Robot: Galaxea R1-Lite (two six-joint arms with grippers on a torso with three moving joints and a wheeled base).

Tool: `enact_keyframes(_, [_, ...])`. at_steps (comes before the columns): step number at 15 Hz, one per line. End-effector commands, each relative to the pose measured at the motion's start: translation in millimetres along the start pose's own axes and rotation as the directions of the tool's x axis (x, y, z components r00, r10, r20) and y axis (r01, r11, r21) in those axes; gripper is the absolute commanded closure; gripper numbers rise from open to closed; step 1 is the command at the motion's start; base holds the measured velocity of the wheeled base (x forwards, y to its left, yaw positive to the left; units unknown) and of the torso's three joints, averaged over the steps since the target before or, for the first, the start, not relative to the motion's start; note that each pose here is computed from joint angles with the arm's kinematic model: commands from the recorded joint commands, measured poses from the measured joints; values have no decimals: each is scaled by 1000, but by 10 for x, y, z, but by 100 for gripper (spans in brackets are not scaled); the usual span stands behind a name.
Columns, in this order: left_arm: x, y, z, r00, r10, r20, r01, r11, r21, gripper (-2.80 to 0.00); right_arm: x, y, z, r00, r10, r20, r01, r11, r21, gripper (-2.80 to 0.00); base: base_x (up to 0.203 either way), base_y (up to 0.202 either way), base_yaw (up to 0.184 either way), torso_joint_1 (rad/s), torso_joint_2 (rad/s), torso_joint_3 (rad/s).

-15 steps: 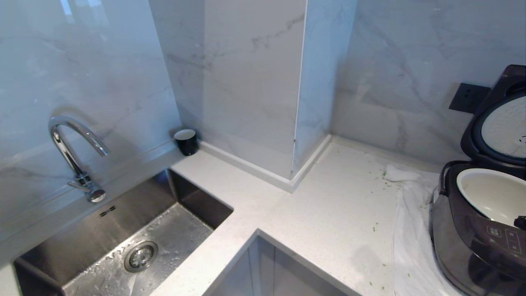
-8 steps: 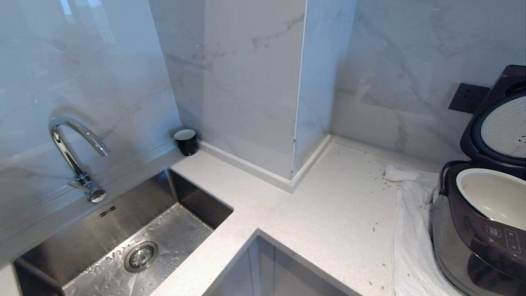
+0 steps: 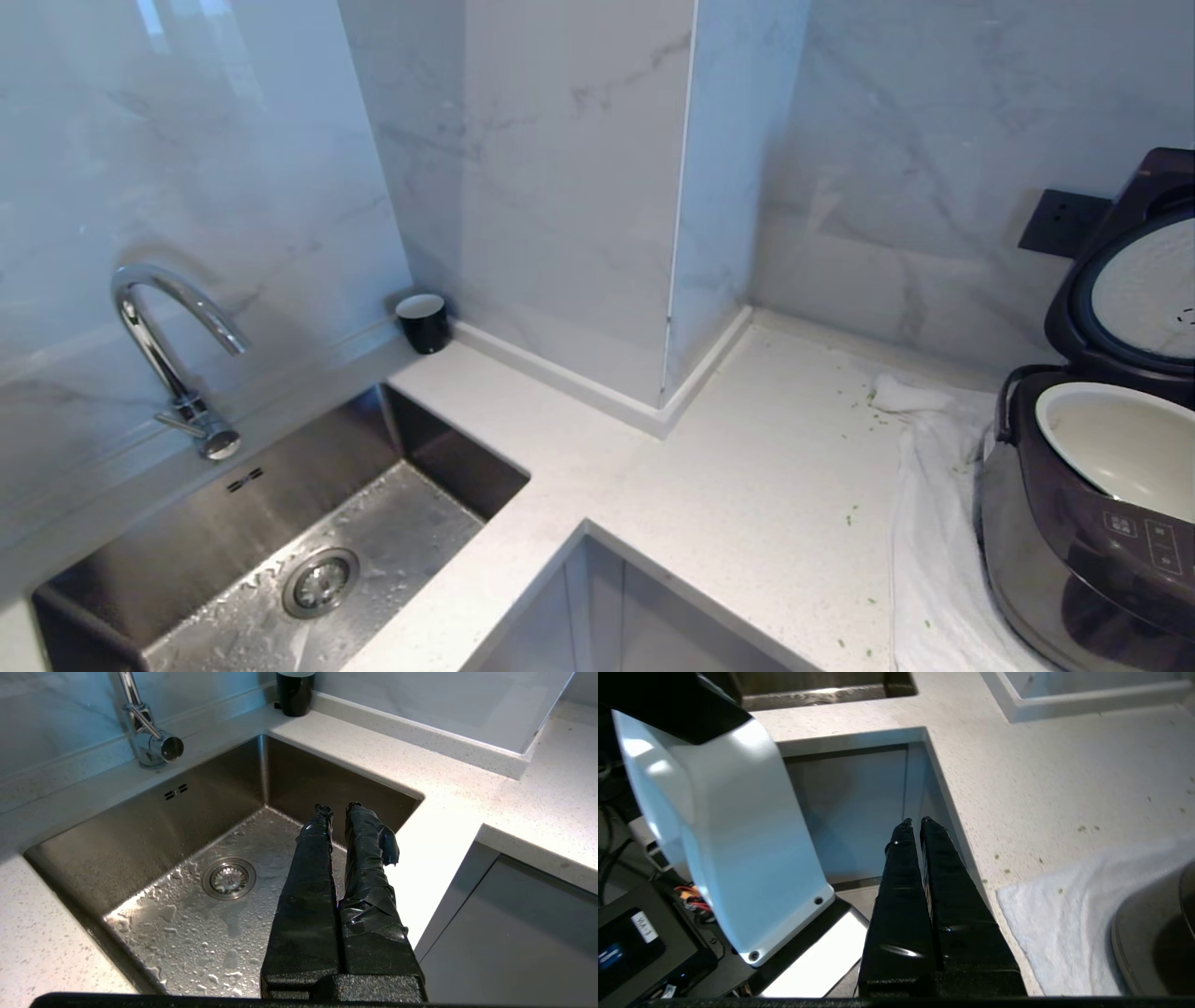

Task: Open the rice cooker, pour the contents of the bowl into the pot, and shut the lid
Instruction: Place the bowl on the table

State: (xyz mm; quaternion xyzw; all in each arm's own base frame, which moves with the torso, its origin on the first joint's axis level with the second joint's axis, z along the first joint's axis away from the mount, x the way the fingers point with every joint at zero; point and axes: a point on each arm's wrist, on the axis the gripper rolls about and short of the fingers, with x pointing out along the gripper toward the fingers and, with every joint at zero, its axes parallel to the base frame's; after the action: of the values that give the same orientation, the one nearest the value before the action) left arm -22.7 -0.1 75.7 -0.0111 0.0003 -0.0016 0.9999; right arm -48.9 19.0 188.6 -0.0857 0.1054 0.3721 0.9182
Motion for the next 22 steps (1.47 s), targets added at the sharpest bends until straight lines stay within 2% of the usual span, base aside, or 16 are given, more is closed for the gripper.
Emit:
enact_keyframes(1, [2,0,-4,1000,0,-2,0,1000,-1,0,-21,53,-135,997,-74,-12,74,997,11,0,0,0,0,0,0,0])
enact_keyframes(2, [2,0,-4,1000,0,-2,0,1000,0,0,-12,44,-148,997,-81,-13,81,997,9,0,0,0,0,0,0,0])
enact_keyframes(4, [2,0,-4,1000,0,-2,0,1000,1,0,-77,51,-188,999,-38,16,39,999,-37,0,0,0,0,0,0,0])
enact_keyframes(7, [2,0,-4,1000,0,-2,0,1000,-1,0,-66,77,-397,992,-127,8,127,991,-45,0,0,0,0,0,0,0])
enact_keyframes(9, [2,0,-4,1000,0,-2,0,1000,1,0,-16,99,-622,973,-229,25,230,972,-51,0,0,0,0,0,0,0])
enact_keyframes(10, [2,0,-4,1000,0,-2,0,1000,-1,0,14,71,-688,946,-323,35,324,946,-14,0,0,0,0,0,0,0])
enact_keyframes(11, [2,0,-4,1000,0,-2,0,1000,0,0,35,35,-723,905,-423,50,421,906,39,0,0,0,0,0,0,0])
enact_keyframes(12, [2,0,-4,1000,0,-2,0,1000,-1,0,76,-13,-785,857,-513,46,508,857,85,0,0,0,0,0,0,0])
enact_keyframes(14, [2,0,-4,1000,0,-2,0,1000,0,0,202,-124,-957,763,-646,28,639,761,114,0,0,0,0,0,0,0])
enact_keyframes(15, [2,0,-4,1000,-1,-2,1,1000,0,0,259,-180,-1003,714,-696,72,687,717,119,0,0,0,0,0,0,0])
enact_keyframes(16, [2,0,-4,1000,0,-2,0,1000,0,0,275,-216,-975,664,-731,160,718,682,139,0,0,0,0,0,0,0])
enact_keyframes(17, [2,0,-4,1000,0,-2,0,1000,-1,0,281,-230,-972,635,-748,192,730,663,168,0,0,0,0,0,0,0])
enact_keyframes(18, [2,0,-4,1000,0,-2,0,1000,-1,0,294,-235,-1000,634,-752,180,721,659,214,0,0,0,0,0,0,0])
enact_keyframes(19, [2,0,-4,1000,0,-2,0,1000,-1,0,307,-232,-1017,658,-732,178,685,679,264,0,0,0,0,0,0,0])
enact_keyframes(20, [2,0,-4,1000,-1,-2,1,1000,0,0,338,-235,-1069,680,-715,162,663,694,280,0,0,0,0,0,0,0])
enact_keyframes(22, [2,0,-4,1000,-1,-2,1,1000,0,0,334,-233,-1060,685,-708,168,661,702,264,0,0,0,0,0,0,0])
